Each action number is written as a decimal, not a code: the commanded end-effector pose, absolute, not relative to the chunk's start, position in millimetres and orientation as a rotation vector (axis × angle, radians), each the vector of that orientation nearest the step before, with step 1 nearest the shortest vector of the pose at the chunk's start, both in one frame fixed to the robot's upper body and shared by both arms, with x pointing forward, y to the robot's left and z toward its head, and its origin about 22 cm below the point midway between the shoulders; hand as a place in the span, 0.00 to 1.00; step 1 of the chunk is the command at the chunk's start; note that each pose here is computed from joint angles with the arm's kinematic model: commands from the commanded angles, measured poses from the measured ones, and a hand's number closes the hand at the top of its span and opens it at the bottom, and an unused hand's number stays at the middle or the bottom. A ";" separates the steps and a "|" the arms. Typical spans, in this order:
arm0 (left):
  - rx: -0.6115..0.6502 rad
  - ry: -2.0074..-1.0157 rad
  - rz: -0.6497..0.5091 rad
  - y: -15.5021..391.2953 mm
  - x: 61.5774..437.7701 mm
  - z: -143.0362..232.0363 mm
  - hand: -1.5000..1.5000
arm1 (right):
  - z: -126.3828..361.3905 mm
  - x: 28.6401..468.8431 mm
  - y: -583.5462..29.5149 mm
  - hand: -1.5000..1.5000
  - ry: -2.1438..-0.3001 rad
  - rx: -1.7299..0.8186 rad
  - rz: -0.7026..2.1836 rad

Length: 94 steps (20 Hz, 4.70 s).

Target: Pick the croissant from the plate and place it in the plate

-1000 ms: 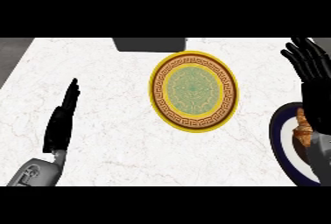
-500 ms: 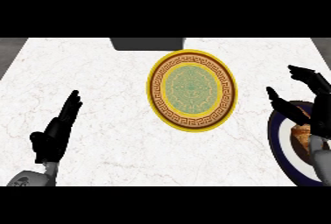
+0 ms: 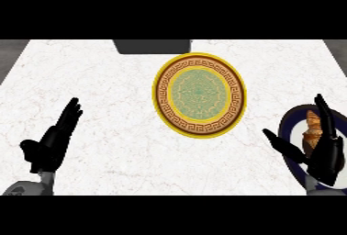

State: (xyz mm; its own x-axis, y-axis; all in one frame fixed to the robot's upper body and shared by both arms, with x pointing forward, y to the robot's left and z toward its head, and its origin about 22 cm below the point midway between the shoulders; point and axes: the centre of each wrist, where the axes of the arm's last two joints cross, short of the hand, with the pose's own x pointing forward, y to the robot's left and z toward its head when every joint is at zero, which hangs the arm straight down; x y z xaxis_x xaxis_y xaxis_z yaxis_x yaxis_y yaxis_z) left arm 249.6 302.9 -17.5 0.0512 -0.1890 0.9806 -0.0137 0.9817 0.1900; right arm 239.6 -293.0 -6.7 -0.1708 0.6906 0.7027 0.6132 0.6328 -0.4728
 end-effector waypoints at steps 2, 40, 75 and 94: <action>0.175 -1.515 -0.110 300.1 244.1 -27.1 0.50 | 8.4 194.3 -313.2 0.00 -1.765 -1.183 0.138; 0.158 -1.532 -0.157 301.1 258.4 -14.5 0.50 | 27.3 236.0 -323.9 0.00 -0.798 -1.219 0.538; 0.157 -1.508 -0.124 306.7 247.9 -11.3 0.50 | 78.3 105.3 -224.1 1.00 -0.984 -1.244 0.429; 0.155 -1.524 -0.141 304.0 254.1 -22.1 0.50 | 173.9 129.5 -136.8 1.00 -1.360 -1.410 0.331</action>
